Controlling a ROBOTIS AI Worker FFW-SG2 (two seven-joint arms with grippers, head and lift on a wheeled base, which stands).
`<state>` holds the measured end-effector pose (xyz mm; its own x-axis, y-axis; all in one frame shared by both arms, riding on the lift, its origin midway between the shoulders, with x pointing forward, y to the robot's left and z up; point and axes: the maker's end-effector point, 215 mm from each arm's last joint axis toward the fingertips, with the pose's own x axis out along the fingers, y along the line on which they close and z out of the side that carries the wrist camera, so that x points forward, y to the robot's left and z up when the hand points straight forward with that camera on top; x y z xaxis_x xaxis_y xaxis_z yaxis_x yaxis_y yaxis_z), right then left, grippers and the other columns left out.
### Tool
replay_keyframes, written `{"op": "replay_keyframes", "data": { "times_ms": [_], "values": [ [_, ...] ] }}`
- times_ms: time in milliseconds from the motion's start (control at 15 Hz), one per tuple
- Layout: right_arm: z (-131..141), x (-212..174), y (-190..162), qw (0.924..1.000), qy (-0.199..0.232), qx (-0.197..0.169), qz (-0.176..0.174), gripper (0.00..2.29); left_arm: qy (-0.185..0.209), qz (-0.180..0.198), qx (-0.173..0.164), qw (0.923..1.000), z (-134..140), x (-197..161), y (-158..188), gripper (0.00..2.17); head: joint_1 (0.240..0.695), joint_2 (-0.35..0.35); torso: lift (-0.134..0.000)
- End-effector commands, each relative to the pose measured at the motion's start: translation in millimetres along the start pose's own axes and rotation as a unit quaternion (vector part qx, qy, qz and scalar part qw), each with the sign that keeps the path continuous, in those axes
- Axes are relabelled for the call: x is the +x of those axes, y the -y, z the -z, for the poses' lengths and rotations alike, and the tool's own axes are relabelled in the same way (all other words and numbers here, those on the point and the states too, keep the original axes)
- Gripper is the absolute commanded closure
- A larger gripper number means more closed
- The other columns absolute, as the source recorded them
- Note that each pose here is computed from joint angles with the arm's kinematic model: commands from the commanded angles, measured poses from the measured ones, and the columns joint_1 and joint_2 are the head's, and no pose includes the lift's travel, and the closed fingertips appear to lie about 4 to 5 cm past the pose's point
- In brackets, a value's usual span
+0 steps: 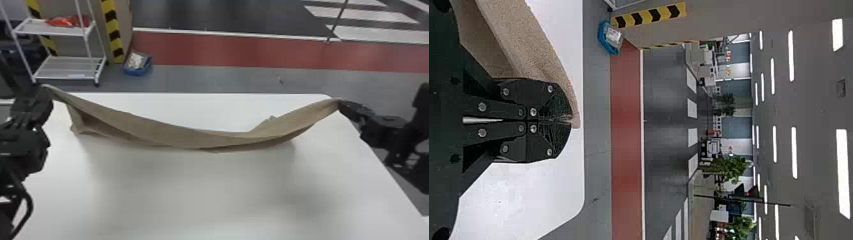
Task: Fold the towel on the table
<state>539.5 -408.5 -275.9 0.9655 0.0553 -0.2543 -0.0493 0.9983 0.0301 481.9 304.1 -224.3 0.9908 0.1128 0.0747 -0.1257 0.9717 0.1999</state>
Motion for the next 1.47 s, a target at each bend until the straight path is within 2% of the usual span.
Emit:
{"op": "replay_keyframes", "data": {
  "times_ms": [0, 133, 267, 533, 667, 867, 1000, 1133, 1267, 1400],
  "values": [
    [-8, 42, 8, 0.9999, -0.006, 0.010, 0.005, 1.40, 0.015, -0.012, -0.013, 0.9997, -10, 44, -15, 1.65, 0.662, -0.118, -0.128],
    [-17, 73, 9, 0.9998, -0.007, 0.016, 0.002, 1.40, 0.021, -0.026, -0.013, 0.9994, -16, 81, -31, 1.65, 0.615, -0.098, -0.128],
    [-39, 98, 9, 1.0000, 0.007, 0.005, 0.000, 1.39, 0.020, -0.033, -0.011, 0.9992, -17, 111, -41, 1.65, 0.582, -0.079, -0.128],
    [-86, 140, -3, 0.9975, 0.050, -0.050, -0.008, 1.40, 0.036, -0.006, -0.009, 0.9993, -31, 164, -10, 1.65, 0.506, -0.053, -0.128],
    [-110, 149, -11, 0.9954, 0.074, -0.057, -0.015, 1.40, 0.061, 0.002, -0.014, 0.9980, -48, 182, 4, 1.65, 0.477, -0.055, -0.128],
    [-148, 153, -9, 0.9920, 0.113, -0.056, -0.015, 1.40, 0.073, 0.014, -0.019, 0.9971, -71, 206, 12, 1.65, 0.423, -0.063, -0.128],
    [-146, 151, -11, 0.9921, 0.112, -0.052, -0.022, 1.39, 0.075, 0.022, -0.018, 0.9968, -73, 203, 17, 1.65, 0.394, -0.068, -0.128],
    [-116, 137, -16, 0.9932, 0.093, -0.060, -0.034, 1.39, 0.062, 0.033, -0.026, 0.9972, -49, 177, 17, 1.65, 0.377, -0.073, -0.128],
    [-83, 112, -1, 0.9937, 0.077, -0.075, -0.031, 1.39, 0.044, 0.038, -0.026, 0.9980, -21, 149, 12, 1.65, 0.395, -0.072, -0.128],
    [-55, 87, 8, 0.9953, 0.069, -0.060, -0.032, 1.39, 0.034, 0.039, -0.027, 0.9983, 1, 124, 7, 1.65, 0.459, -0.080, -0.128]
  ]
}}
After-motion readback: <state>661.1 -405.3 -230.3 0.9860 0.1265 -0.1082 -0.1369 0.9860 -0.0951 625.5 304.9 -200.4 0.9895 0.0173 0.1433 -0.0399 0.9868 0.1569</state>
